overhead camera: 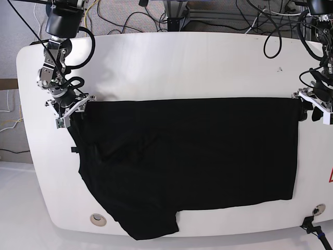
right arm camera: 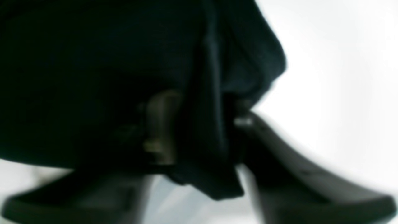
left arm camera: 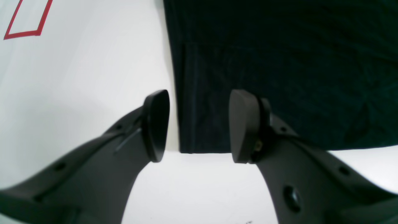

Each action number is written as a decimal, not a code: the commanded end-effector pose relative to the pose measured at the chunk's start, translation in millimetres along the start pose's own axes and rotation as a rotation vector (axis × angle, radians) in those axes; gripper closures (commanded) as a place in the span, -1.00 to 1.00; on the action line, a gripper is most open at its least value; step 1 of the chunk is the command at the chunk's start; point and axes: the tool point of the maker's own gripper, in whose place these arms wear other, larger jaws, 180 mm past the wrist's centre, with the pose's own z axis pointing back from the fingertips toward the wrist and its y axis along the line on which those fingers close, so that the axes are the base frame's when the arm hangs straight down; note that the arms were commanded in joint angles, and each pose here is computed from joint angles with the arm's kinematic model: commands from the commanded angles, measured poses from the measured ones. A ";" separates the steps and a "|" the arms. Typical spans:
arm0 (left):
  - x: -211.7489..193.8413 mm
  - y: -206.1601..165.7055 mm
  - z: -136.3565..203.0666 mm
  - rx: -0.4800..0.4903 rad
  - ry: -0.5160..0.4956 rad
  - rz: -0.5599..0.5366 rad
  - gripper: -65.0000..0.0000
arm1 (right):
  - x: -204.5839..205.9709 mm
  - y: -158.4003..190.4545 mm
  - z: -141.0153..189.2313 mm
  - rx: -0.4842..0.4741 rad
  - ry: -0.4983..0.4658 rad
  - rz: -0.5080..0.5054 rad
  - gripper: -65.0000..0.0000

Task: Fold the T-shirt properly
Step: 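Pull the shirt with both grippers toward the robot, flattening it, then reach both grippers to the hem corners and grasp them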

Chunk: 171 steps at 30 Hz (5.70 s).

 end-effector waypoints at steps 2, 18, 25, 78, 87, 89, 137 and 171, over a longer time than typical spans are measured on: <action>18.2 4.2 2.3 0.004 -0.050 -0.017 0.10 | -6.1 3.1 -1.1 0.001 0.031 0.005 1.00; -52.7 43.1 -23.2 0.077 0.132 0.133 -0.30 | -30.4 23.0 -1.1 0.031 0.066 -0.026 1.00; -57.7 30.9 -48.4 0.041 0.168 0.153 -0.29 | -30.4 23.0 -1.1 0.031 0.066 -0.026 1.00; -190.3 24.9 95.6 0.026 0.526 -0.023 0.37 | -149.6 64.5 161.8 0.052 0.273 0.127 0.48; -132.2 68.6 95.6 0.160 0.359 -0.004 -0.08 | -97.5 72.6 156.4 0.057 0.141 0.191 0.00; -102.7 72.8 90.2 0.182 0.270 -0.005 -0.08 | -87.1 73.8 155.0 0.056 0.115 0.202 -0.01; 1.6 55.6 -155.5 0.102 0.081 0.330 -0.08 | 90.2 22.5 2.7 0.013 -0.112 0.069 -0.01; 1.7 54.0 -147.6 0.094 0.056 0.271 -0.07 | 136.1 74.8 -114.0 0.197 -0.083 -0.212 0.00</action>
